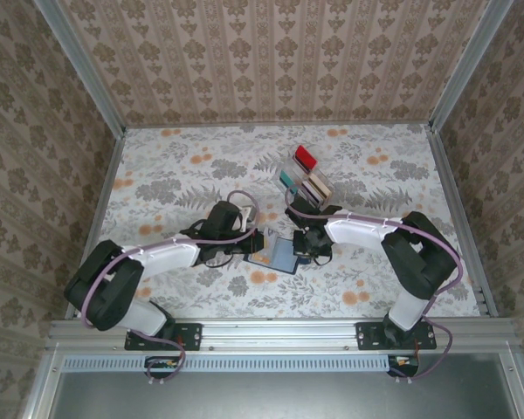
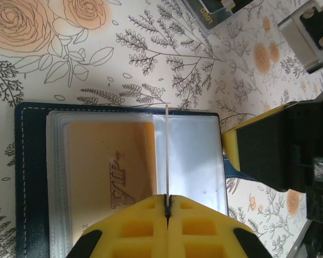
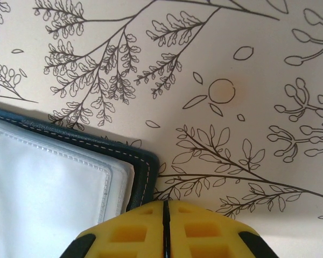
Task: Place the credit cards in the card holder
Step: Insert the credit card into the card slot.
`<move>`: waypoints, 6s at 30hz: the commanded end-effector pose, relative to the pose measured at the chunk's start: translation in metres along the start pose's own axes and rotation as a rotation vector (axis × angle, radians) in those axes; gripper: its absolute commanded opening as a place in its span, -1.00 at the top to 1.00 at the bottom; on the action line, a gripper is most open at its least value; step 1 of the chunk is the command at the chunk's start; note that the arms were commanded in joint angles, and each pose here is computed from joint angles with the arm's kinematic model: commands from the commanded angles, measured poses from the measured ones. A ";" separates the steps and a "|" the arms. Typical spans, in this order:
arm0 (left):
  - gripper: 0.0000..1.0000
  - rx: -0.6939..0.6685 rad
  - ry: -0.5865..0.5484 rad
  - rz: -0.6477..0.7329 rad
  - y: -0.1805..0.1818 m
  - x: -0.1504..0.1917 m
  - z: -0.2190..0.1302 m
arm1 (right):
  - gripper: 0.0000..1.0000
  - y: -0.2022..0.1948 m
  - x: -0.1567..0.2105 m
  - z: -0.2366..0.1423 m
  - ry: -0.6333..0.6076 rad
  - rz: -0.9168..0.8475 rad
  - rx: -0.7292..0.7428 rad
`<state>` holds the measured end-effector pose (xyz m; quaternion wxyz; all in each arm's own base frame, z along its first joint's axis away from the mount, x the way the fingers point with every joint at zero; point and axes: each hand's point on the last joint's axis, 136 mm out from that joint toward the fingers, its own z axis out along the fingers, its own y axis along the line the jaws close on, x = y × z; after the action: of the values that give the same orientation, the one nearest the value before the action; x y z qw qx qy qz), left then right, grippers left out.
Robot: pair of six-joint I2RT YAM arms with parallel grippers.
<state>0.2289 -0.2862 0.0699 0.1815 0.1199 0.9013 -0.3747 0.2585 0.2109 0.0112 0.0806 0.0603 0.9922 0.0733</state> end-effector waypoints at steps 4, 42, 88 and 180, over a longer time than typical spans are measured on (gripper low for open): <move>1.00 0.022 0.020 0.019 0.006 0.009 0.012 | 0.80 0.020 0.006 0.030 0.025 -0.042 -0.065; 0.88 0.015 0.143 -0.135 0.007 0.043 0.040 | 0.80 0.023 0.009 0.036 0.038 -0.033 -0.058; 0.54 -0.014 0.240 -0.126 0.001 0.053 0.041 | 0.80 0.029 0.009 0.036 0.038 -0.040 -0.065; 0.14 -0.150 0.328 0.044 -0.030 0.055 0.040 | 0.89 0.076 0.027 0.050 0.067 0.027 -0.223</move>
<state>0.1797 -0.3199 0.0402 0.0552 0.1948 0.9475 -0.2475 0.2578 0.2192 0.0077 0.0770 0.0923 0.9914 0.0519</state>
